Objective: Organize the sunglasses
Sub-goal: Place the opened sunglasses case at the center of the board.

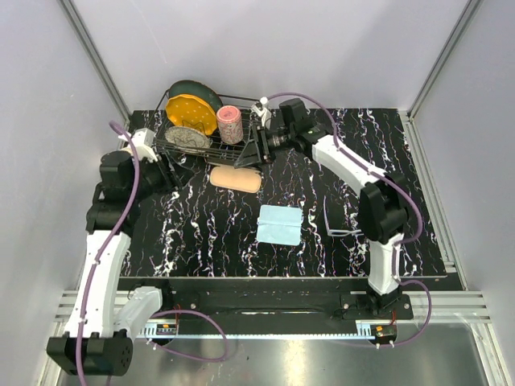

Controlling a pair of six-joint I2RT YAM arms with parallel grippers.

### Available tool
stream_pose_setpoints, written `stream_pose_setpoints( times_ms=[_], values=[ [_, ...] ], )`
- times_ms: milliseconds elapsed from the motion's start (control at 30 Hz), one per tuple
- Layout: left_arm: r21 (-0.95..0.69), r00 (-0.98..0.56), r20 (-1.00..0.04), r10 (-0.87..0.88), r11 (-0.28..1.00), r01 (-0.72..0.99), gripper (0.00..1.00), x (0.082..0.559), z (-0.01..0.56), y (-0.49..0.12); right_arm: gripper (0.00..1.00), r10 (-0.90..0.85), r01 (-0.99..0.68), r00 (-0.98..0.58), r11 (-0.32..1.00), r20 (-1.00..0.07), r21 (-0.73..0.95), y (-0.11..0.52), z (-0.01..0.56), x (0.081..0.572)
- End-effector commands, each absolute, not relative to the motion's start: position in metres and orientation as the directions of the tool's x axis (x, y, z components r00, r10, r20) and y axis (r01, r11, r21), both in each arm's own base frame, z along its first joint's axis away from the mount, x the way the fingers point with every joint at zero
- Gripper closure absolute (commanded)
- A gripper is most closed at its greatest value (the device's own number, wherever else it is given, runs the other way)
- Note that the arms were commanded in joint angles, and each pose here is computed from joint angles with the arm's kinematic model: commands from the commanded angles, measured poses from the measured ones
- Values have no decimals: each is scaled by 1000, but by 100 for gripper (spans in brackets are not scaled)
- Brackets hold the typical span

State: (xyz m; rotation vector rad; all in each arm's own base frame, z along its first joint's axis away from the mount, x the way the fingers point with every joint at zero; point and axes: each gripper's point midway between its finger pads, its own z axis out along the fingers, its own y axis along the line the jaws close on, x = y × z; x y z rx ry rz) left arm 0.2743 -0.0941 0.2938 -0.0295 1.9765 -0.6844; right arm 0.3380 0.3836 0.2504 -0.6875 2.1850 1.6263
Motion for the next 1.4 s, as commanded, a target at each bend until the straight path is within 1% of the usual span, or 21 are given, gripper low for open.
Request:
stream_pose_setpoints(
  times_ms=[0,67,100,133,167,233,267,367,433,533,600,667,733,833,967,1067,1100,1133,1200,1333,1367],
  values=[
    [-553,-558,-730,-394,821,143,50,294,257,-90,100,-217,-621,-783,213,-583,754,396,227,357],
    [-579,-595,-682,-426,811,83,51,301,233,-90,100,-234,-613,-788,226,-569,757,397,211,362],
    [-585,-592,-676,-439,808,69,51,306,228,-89,100,-248,-608,-792,240,-558,756,399,194,366],
    [-588,-594,-665,-453,808,42,49,309,221,-87,100,-253,-609,-791,243,-557,755,399,189,369],
    [-593,-613,-632,-474,805,-12,46,313,204,-84,100,-259,-611,-790,248,-556,752,399,182,370],
    [-599,-623,-611,-490,799,-41,44,323,189,-84,100,-270,-620,-783,261,-560,740,400,166,375],
    [-611,-629,-579,-519,787,-87,41,325,179,-83,100,-273,-620,-782,263,-560,739,400,162,377],
    [-626,-626,-540,-562,766,-146,39,343,156,-83,100,-284,-621,-780,252,-557,742,403,150,381],
    [-616,-656,-503,-563,766,-184,40,350,133,-87,100,-288,-615,-785,251,-549,748,405,141,385],
    [-588,-688,-478,-546,781,-211,44,365,108,-96,100,-284,-593,-799,225,-530,773,410,132,386],
    [-546,-696,-484,-530,805,-232,42,373,93,-95,100,-265,-589,-802,208,-534,781,413,131,390],
    [-526,-725,-451,-521,811,-256,39,380,73,-100,100,-253,-572,-813,179,-524,801,417,134,390],
    [-526,-743,-416,-524,805,-273,38,385,58,-105,100,-246,-553,-826,176,-508,814,418,127,390],
    [-517,-746,-411,-524,808,-282,37,388,48,-109,100,-231,-535,-837,160,-495,830,420,124,389],
    [-504,-734,-431,-525,814,-287,38,391,43,-108,100,-225,-518,-848,162,-480,840,420,118,389],
    [-510,-703,-452,-549,806,-301,41,384,40,-105,100,-216,-491,-864,170,-454,854,418,114,387],
    [-514,-689,-461,-559,801,-306,42,384,40,-104,100,-219,-454,-884,180,-414,873,416,109,381],
    [-525,-676,-478,-561,799,-291,44,386,45,-105,100,-215,-467,-877,166,-430,869,416,112,380],
    [-526,-665,-488,-565,798,-292,48,383,43,-105,100,-212,-437,-892,175,-400,882,412,106,372],
    [-521,-650,-520,-554,809,-273,49,376,46,-109,100,-209,-443,-889,164,-408,881,406,111,358],
    [-515,-651,-519,-554,810,-279,48,373,43,-108,100,-210,-444,-888,165,-409,881,406,109,356]
  ],
)
